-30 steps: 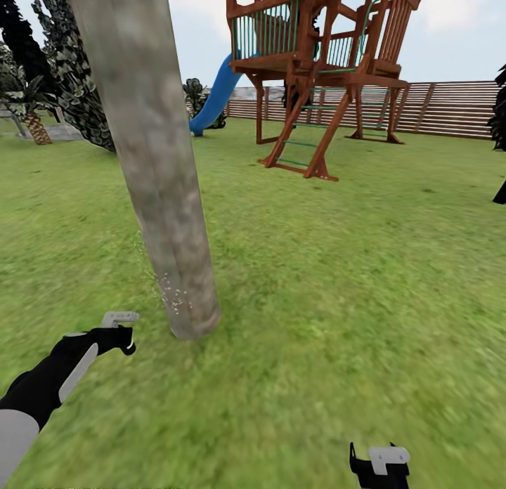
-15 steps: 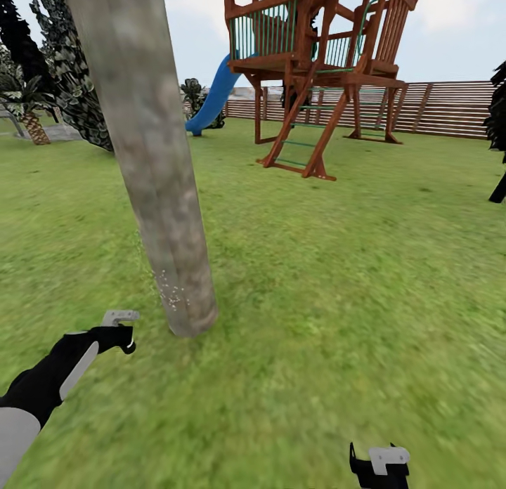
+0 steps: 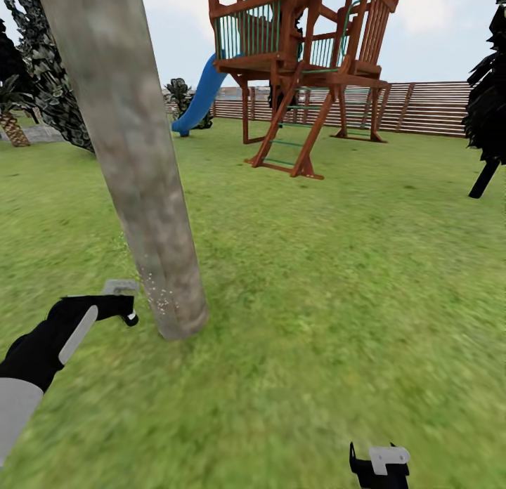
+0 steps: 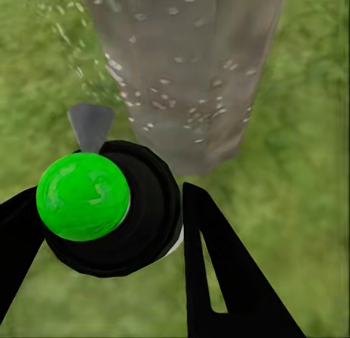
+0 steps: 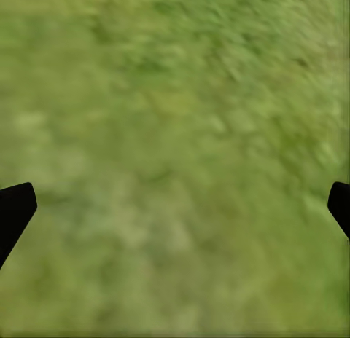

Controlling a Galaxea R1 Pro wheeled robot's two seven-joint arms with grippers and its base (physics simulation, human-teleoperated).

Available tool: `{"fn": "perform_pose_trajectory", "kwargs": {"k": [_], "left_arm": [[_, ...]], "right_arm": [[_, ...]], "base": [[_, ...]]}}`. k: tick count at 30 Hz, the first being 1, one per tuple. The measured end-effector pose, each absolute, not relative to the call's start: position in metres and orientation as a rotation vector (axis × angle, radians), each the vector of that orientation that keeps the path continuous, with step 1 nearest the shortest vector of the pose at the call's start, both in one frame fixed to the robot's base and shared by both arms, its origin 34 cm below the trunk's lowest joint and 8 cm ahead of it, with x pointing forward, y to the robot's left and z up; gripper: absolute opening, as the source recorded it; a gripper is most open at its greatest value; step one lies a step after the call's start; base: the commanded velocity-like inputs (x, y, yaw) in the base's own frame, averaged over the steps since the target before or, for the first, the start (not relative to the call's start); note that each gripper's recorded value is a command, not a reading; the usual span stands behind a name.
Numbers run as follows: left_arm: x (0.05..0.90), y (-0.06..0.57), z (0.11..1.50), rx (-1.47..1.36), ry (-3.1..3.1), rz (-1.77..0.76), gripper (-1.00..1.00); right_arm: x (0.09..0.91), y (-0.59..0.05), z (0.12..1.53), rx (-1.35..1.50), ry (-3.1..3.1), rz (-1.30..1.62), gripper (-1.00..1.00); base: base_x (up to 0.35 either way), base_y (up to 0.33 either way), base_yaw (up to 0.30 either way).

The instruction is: In the garden, pick up the pesticide atomizer on the floor and spray pesticide onto both trees until each tree trunk is fully covered.

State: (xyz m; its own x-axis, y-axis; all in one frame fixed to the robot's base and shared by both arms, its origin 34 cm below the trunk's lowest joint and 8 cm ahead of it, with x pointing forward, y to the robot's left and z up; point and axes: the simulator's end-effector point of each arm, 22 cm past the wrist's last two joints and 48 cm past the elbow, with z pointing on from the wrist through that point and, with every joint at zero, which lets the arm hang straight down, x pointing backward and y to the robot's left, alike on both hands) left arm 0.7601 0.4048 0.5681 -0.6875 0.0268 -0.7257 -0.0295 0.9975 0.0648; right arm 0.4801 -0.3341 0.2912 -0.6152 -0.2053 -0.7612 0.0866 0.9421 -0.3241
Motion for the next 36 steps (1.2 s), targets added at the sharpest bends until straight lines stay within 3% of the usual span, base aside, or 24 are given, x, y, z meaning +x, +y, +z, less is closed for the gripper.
{"fn": "perform_pose_trajectory", "kwargs": {"k": [15, 24, 36], "left_arm": [[0.764, 0.383, 0.602, 0.058, 2.300, 0.063, -1.00], [0.760, 0.448, 0.622, -0.019, 2.272, 0.203, -1.00], [0.748, 0.449, 0.599, -0.028, 2.307, 0.199, -1.00]], "right_arm": [[0.480, -0.334, 0.291, -0.084, 2.197, -0.414, 1.00], [0.480, -0.334, 0.291, -0.084, 2.197, -0.414, 1.00], [0.480, -0.334, 0.291, -0.084, 2.196, -0.414, 1.00]], "base": [[0.065, -0.073, 0.000], [0.031, -0.004, 0.023], [0.000, -0.206, 0.093]]}}
